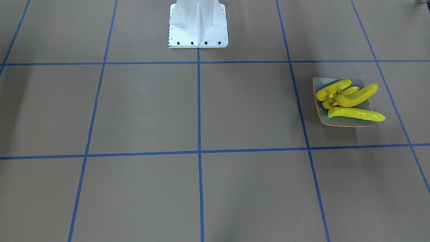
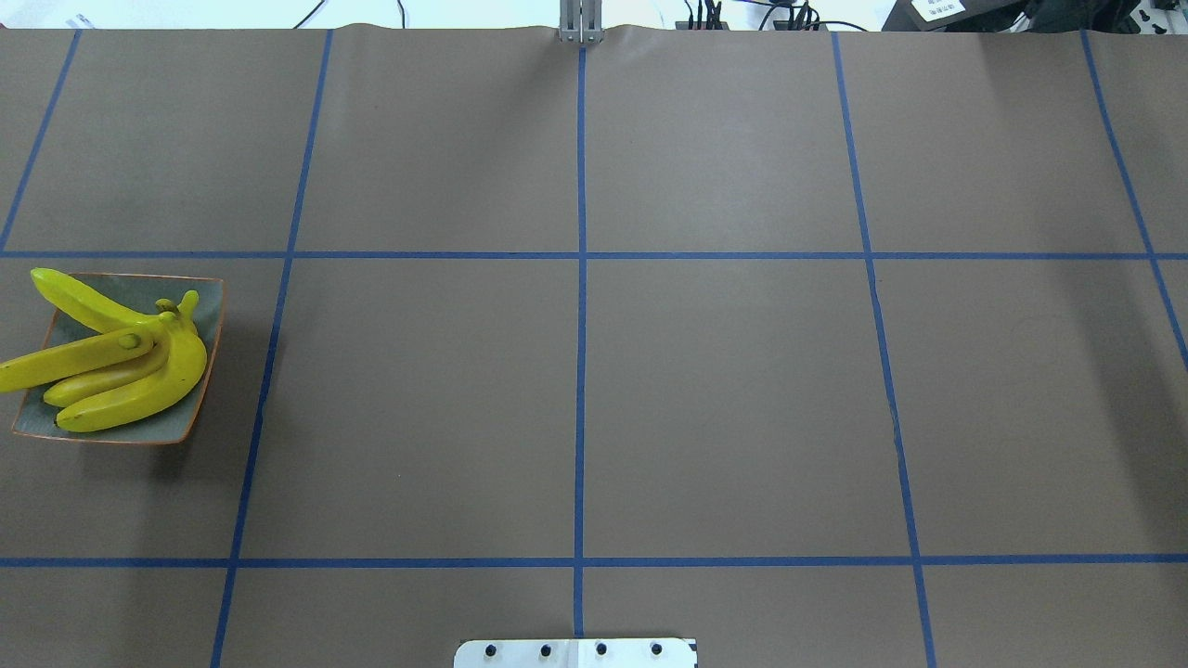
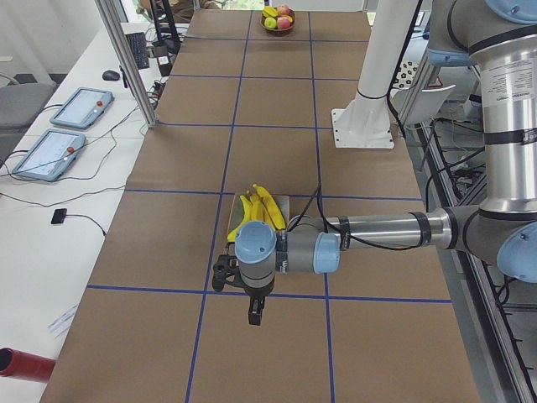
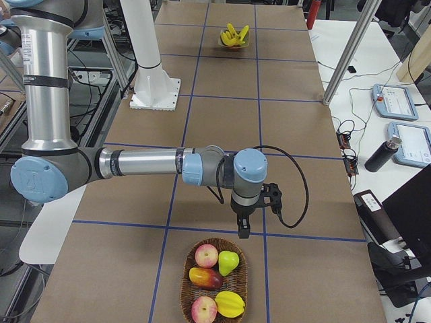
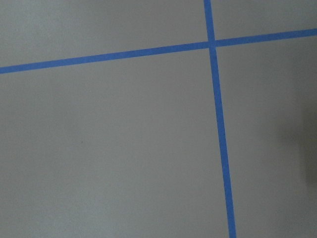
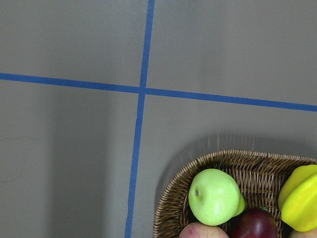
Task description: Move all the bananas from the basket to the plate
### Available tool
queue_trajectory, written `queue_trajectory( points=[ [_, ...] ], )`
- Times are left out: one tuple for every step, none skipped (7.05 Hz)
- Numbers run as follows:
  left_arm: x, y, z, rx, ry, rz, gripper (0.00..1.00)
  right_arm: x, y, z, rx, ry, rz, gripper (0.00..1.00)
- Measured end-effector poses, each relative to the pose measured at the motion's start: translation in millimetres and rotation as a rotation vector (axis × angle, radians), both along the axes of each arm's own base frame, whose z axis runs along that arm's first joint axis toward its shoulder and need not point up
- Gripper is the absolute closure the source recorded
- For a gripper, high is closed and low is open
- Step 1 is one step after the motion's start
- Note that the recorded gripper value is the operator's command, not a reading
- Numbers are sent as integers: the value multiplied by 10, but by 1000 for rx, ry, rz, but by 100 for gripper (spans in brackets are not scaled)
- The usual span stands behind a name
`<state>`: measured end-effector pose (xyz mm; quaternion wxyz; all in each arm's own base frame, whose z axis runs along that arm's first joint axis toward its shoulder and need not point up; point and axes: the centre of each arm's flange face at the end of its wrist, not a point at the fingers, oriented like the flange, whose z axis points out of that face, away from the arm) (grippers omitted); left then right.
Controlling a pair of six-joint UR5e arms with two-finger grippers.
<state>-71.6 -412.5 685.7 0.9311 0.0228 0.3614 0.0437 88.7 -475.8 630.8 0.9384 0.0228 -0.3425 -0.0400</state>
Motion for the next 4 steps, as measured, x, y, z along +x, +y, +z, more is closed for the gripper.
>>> queue_trajectory(
  points=[
    [4,7,-4,1,0,1,0,0,7,9,-1,0,0,0],
    [7,3,-16,4,1,1,0,-1,17,21,-3,-1,1,0],
    [9,-5,-31,7,2,1,0,-2,24,33,-7,-2,1,0],
    [13,-16,-52,15,6,0,0,-4,24,30,-14,-3,10,0]
  ],
)
